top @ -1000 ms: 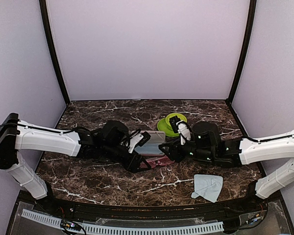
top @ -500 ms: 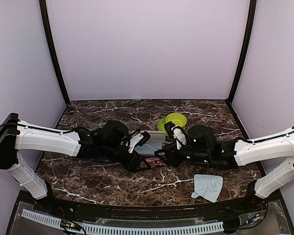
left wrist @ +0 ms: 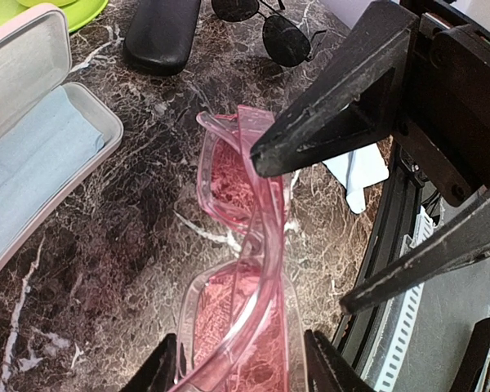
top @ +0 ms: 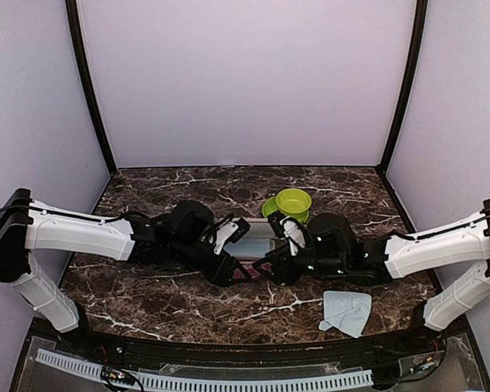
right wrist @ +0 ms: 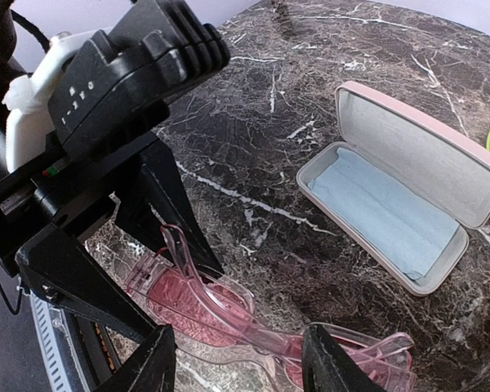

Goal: Organize the sunglasses
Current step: Fold the left temple of the sunglasses with the sunglasses, then pass from the left arm to the right

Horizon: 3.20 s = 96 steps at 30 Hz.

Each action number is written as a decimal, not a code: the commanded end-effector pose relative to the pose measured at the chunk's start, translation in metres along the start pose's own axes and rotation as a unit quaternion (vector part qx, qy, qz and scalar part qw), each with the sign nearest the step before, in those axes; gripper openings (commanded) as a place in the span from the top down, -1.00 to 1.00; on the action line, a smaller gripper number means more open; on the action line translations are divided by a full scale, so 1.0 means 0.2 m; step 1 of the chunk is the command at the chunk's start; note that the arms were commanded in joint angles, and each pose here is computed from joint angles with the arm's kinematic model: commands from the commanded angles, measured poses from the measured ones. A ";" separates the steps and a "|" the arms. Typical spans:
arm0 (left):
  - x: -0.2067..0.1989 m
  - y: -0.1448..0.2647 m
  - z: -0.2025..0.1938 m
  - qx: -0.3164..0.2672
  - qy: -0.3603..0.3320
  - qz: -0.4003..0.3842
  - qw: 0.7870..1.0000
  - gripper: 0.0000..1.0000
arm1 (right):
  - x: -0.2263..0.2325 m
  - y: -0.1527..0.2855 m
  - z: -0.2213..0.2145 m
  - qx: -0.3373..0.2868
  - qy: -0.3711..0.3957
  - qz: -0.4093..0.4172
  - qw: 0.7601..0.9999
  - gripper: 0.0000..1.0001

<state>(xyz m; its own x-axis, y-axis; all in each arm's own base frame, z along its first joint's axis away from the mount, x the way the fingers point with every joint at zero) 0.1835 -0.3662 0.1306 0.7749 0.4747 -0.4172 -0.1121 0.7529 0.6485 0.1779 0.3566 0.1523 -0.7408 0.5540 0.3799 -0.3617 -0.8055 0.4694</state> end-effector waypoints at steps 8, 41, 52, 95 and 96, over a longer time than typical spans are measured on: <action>-0.05 0.08 0.08 -0.041 -0.019 -0.007 0.999 0.95 | 0.02 0.02 0.01 -0.012 -0.005 0.007 1.000 -0.08; -0.03 0.24 0.06 0.012 0.206 -0.218 0.954 0.96 | -0.04 0.13 0.10 0.094 0.252 -0.086 0.959 -0.50; -0.04 0.23 0.03 0.030 0.220 -0.236 0.946 0.96 | 0.06 0.04 0.09 0.126 0.318 -0.064 0.937 -0.41; -0.02 0.16 0.00 0.051 0.238 -0.246 0.938 0.40 | 0.12 -0.04 0.06 0.151 0.383 -0.063 0.909 0.36; -0.02 0.16 0.00 0.051 0.238 -0.245 0.939 0.34 | 0.12 -0.04 0.06 0.152 0.382 -0.063 0.909 0.37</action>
<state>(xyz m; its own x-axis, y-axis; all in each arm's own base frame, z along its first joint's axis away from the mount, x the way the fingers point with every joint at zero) 0.1748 -0.3442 0.1522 0.3401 0.2556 -0.9050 0.2706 0.8950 0.3545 0.1672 0.3702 0.1547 -0.9308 0.2169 -0.2942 -0.3655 -0.5566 0.7461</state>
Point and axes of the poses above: each gripper's point midway between its finger pads, its own y axis back along the fingers, its own x axis along the line the jaws close on, z = x × y, the point moved 2 cm from there along y, back along the fingers, and after that the axes turned 2 degrees about -y, right-handed, at the moved point
